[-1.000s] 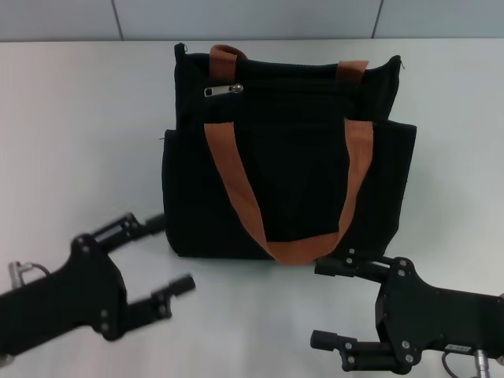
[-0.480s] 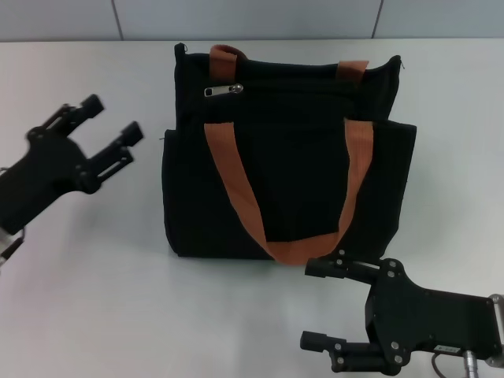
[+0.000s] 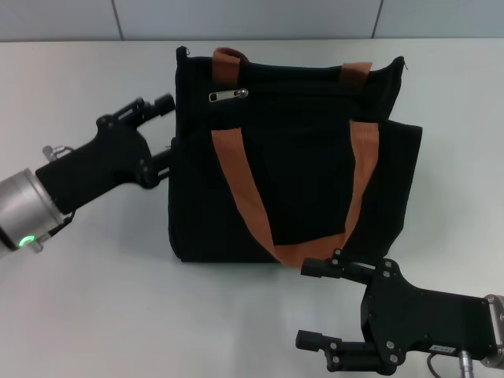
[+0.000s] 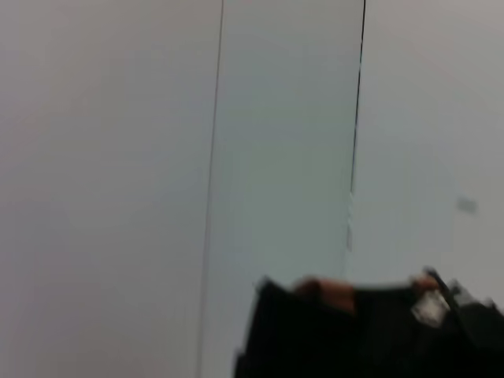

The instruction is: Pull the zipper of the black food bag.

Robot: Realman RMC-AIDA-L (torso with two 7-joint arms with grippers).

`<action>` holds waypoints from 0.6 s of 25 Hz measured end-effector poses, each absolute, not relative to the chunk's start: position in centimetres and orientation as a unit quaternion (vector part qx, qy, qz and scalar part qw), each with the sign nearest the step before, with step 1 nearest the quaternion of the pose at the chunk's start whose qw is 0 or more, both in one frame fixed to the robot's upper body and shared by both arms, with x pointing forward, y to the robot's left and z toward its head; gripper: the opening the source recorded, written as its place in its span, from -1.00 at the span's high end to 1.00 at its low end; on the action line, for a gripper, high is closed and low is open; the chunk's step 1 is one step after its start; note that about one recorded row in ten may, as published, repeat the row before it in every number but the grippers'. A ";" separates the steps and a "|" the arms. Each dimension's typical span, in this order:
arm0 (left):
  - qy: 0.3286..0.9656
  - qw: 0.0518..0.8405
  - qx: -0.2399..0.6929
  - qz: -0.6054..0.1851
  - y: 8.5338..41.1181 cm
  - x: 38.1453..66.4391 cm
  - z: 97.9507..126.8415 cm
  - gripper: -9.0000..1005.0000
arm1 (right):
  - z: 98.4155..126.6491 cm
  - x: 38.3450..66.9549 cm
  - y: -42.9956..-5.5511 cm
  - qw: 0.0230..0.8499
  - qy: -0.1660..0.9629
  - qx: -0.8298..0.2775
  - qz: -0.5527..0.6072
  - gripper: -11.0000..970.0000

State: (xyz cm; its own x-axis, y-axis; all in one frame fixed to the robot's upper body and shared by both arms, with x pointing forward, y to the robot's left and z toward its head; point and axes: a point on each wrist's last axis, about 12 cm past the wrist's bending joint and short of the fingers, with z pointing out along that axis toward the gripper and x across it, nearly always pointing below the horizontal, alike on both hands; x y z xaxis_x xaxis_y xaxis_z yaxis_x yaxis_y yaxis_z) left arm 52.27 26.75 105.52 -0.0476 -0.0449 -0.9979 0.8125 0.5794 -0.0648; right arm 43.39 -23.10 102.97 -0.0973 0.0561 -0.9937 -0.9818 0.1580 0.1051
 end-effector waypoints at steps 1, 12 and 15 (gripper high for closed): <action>0.632 0.635 0.283 -0.341 26.4 52.7 105.7 -0.49 | 103.0 43.4 -23.1 0.524 0.551 -0.420 0.495 -0.63; 0.649 0.642 0.245 -0.328 25.8 53.9 105.4 -0.39 | 103.0 43.5 -22.8 0.526 0.549 -0.417 0.498 -0.63; 0.648 0.642 0.242 -0.331 25.6 53.8 105.3 -0.36 | 103.0 43.5 -22.8 0.526 0.548 -0.418 0.498 -0.63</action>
State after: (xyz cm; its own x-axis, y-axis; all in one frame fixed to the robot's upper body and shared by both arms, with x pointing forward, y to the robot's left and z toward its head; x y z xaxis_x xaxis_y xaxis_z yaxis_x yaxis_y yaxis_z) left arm 53.82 25.58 105.35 -0.0584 -0.1107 -0.9921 0.7381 0.6643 -0.1176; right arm 43.53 -22.76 103.04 -0.0976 0.0648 -0.9931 -0.9823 0.1543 0.1066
